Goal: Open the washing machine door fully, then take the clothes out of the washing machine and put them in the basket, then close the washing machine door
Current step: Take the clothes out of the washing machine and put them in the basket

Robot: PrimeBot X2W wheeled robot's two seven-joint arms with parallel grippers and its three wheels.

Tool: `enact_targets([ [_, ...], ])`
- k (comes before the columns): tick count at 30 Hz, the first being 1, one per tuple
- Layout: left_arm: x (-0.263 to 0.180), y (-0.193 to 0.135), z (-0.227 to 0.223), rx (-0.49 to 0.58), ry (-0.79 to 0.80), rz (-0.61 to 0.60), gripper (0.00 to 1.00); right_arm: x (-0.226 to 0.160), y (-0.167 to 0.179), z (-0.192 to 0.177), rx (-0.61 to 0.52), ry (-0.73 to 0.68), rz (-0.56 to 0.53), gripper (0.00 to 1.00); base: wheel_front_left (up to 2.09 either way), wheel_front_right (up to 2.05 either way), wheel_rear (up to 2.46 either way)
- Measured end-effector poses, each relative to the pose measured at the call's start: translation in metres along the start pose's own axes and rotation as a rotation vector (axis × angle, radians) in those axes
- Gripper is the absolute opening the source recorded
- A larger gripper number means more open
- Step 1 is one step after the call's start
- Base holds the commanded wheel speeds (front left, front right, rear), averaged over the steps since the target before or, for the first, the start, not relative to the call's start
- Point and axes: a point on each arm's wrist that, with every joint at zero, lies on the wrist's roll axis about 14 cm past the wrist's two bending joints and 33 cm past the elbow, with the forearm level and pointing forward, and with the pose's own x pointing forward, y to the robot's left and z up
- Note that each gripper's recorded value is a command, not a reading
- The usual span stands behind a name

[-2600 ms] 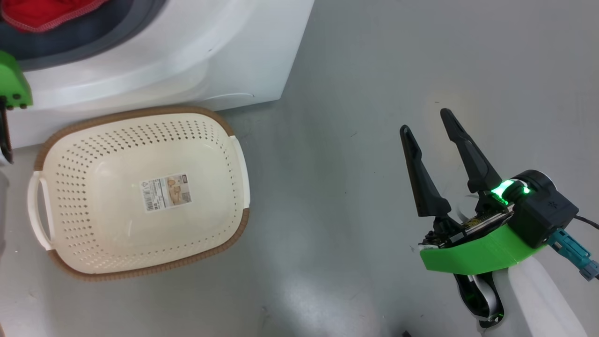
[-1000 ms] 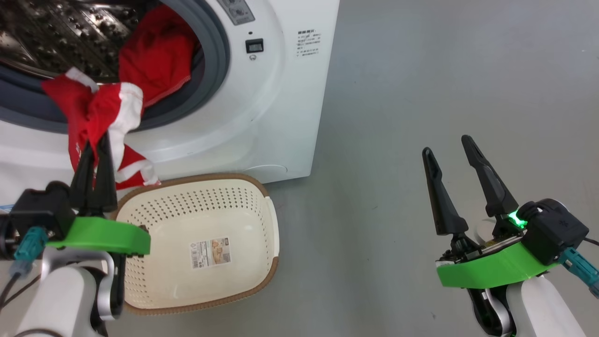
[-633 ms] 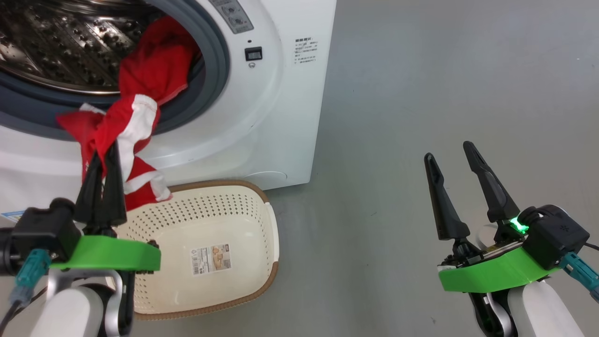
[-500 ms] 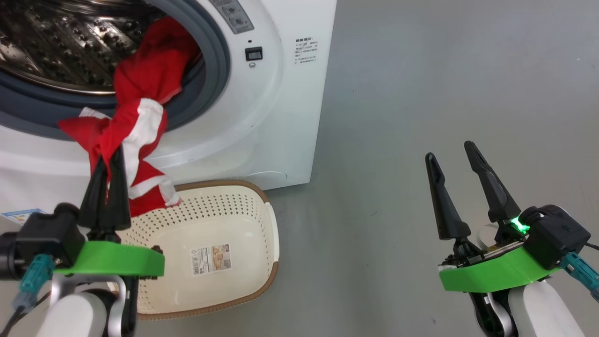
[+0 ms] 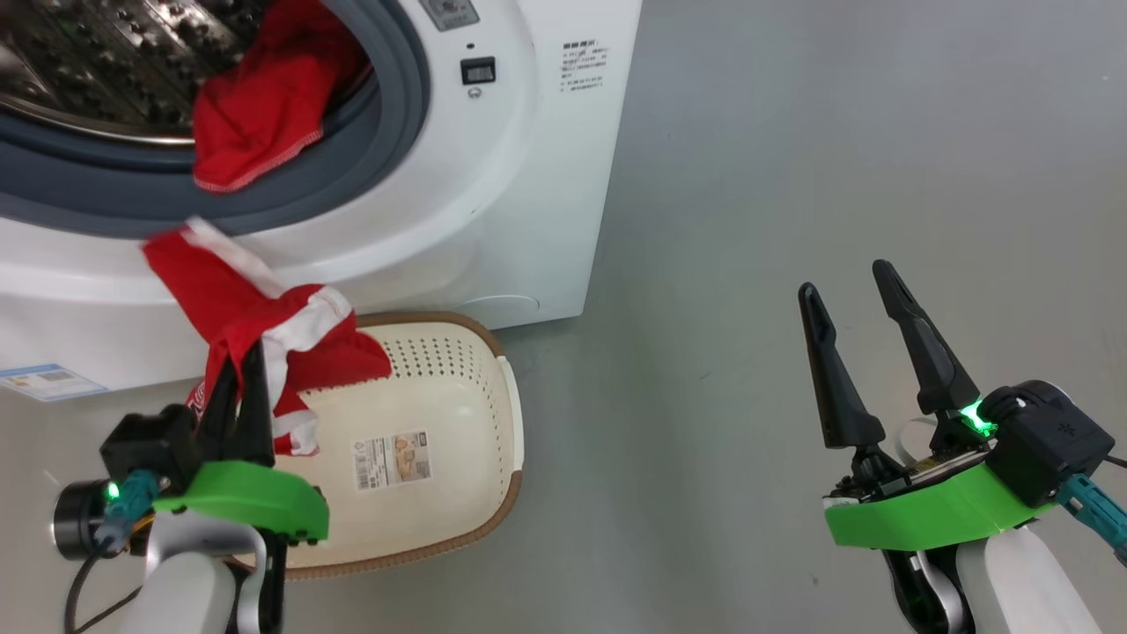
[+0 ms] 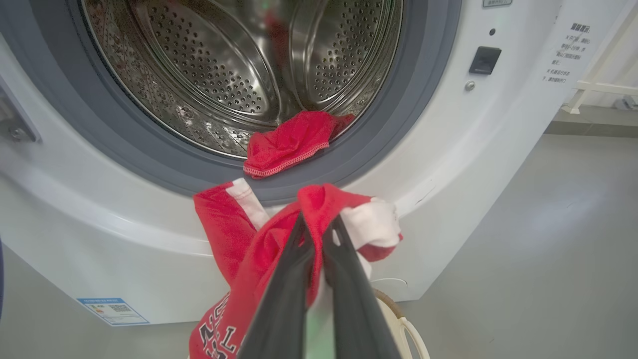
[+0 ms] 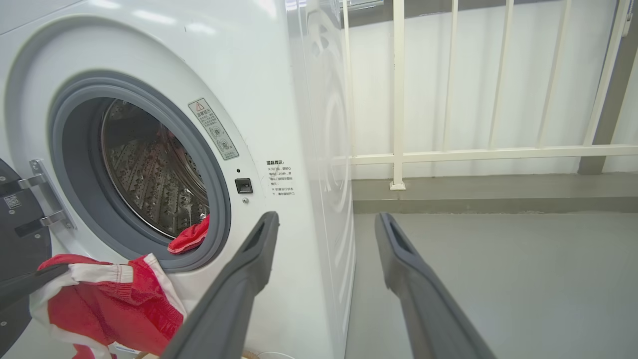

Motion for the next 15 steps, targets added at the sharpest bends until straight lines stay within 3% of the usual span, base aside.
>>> enact_targets([
  [15,0.023,-0.002,-0.095,-0.006,0.27,0.008,0.0,0.012,-0.004,-0.021,0.008,0.044,-0.004,1.0,0.0,0.0,0.0],
])
